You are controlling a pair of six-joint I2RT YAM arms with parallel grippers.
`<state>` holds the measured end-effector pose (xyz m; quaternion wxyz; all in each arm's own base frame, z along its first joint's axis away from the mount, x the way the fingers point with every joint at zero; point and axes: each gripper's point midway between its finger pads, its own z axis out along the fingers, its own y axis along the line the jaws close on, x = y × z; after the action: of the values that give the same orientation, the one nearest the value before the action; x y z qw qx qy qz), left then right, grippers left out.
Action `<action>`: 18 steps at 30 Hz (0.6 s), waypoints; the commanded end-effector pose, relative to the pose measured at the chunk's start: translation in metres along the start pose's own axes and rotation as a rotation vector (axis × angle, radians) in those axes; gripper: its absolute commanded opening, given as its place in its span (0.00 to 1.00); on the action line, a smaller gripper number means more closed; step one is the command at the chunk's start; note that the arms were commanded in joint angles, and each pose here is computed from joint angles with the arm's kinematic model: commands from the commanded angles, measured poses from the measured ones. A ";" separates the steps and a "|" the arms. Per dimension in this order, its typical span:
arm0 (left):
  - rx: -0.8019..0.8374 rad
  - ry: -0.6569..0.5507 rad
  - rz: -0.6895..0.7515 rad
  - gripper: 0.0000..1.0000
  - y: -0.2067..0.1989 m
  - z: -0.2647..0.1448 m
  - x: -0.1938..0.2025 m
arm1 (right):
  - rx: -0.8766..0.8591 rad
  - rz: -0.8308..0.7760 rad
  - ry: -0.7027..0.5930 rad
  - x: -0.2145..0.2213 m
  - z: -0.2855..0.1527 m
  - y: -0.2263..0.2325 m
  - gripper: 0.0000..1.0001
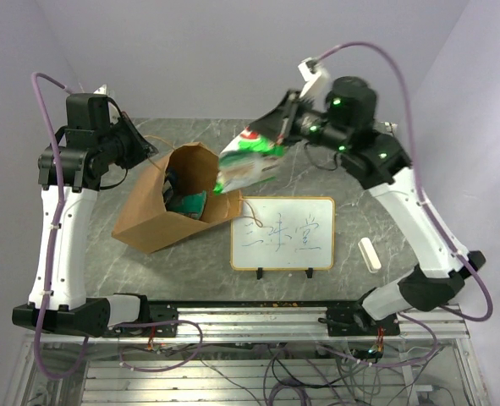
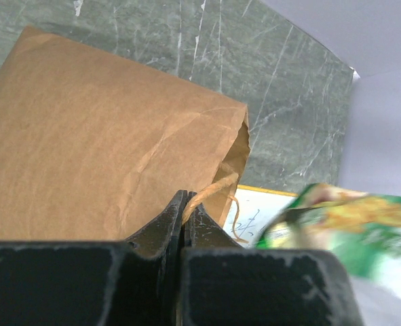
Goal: Take the snacks out of the paper bag
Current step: Take out the snack from the paper bag.
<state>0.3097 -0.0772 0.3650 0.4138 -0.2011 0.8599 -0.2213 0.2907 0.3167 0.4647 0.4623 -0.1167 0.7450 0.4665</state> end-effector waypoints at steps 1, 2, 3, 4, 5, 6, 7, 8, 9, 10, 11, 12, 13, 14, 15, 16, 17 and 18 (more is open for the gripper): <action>-0.030 -0.037 0.029 0.07 0.006 -0.011 -0.008 | 0.102 -0.109 -0.149 -0.057 -0.014 -0.037 0.00; -0.039 -0.034 0.034 0.07 0.008 -0.011 -0.008 | 0.135 -0.109 -0.157 -0.064 -0.013 -0.049 0.00; -0.047 -0.033 0.038 0.07 0.009 -0.012 -0.008 | 0.166 -0.111 -0.166 -0.072 -0.012 -0.062 0.00; -0.053 -0.033 0.040 0.07 0.010 -0.013 -0.008 | 0.205 -0.113 -0.177 -0.079 -0.010 -0.077 0.00; -0.054 -0.031 0.041 0.07 0.011 -0.013 -0.007 | 0.238 -0.115 -0.184 -0.083 -0.007 -0.091 0.00; -0.053 -0.029 0.043 0.07 0.011 -0.013 -0.006 | 0.260 -0.117 -0.188 -0.086 -0.003 -0.104 0.00; -0.053 -0.029 0.043 0.07 0.011 -0.013 -0.006 | 0.286 -0.111 -0.183 -0.086 0.003 -0.122 0.00; -0.055 -0.030 0.042 0.07 0.012 -0.013 -0.006 | 0.306 -0.100 -0.177 -0.085 0.009 -0.139 0.00; -0.061 -0.027 0.040 0.07 0.013 -0.013 -0.006 | 0.322 -0.088 -0.179 -0.086 0.015 -0.158 0.00; -0.061 -0.029 0.040 0.07 0.012 -0.013 -0.007 | 0.333 -0.073 -0.159 -0.080 0.023 -0.173 0.00; -0.061 -0.026 0.039 0.07 0.011 -0.013 -0.008 | 0.340 -0.064 -0.148 -0.077 0.032 -0.187 0.00; -0.060 -0.023 0.037 0.07 0.010 -0.013 -0.008 | 0.344 -0.049 -0.137 -0.074 0.042 -0.202 0.00; -0.060 -0.020 0.033 0.07 0.010 -0.013 -0.009 | 0.339 -0.038 -0.122 -0.071 0.053 -0.213 0.00; -0.056 -0.021 0.033 0.07 0.008 -0.013 -0.009 | 0.333 -0.022 -0.093 -0.062 0.070 -0.228 0.00; -0.055 -0.022 0.030 0.07 0.008 -0.013 -0.010 | 0.314 -0.010 -0.079 -0.059 0.085 -0.236 0.00; -0.059 -0.020 0.026 0.07 0.008 -0.013 -0.010 | 0.291 0.003 -0.070 -0.058 0.097 -0.240 0.00; -0.065 -0.019 0.020 0.07 0.009 -0.013 -0.009 | 0.266 0.027 -0.046 -0.051 0.114 -0.250 0.00; -0.070 -0.017 0.015 0.07 0.010 -0.013 -0.008 | 0.241 0.051 -0.033 -0.046 0.128 -0.257 0.00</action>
<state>0.3030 -0.0691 0.3667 0.4089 -0.1995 0.8686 -0.1965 0.5160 0.2338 0.3315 0.4749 -0.0059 0.8192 0.3215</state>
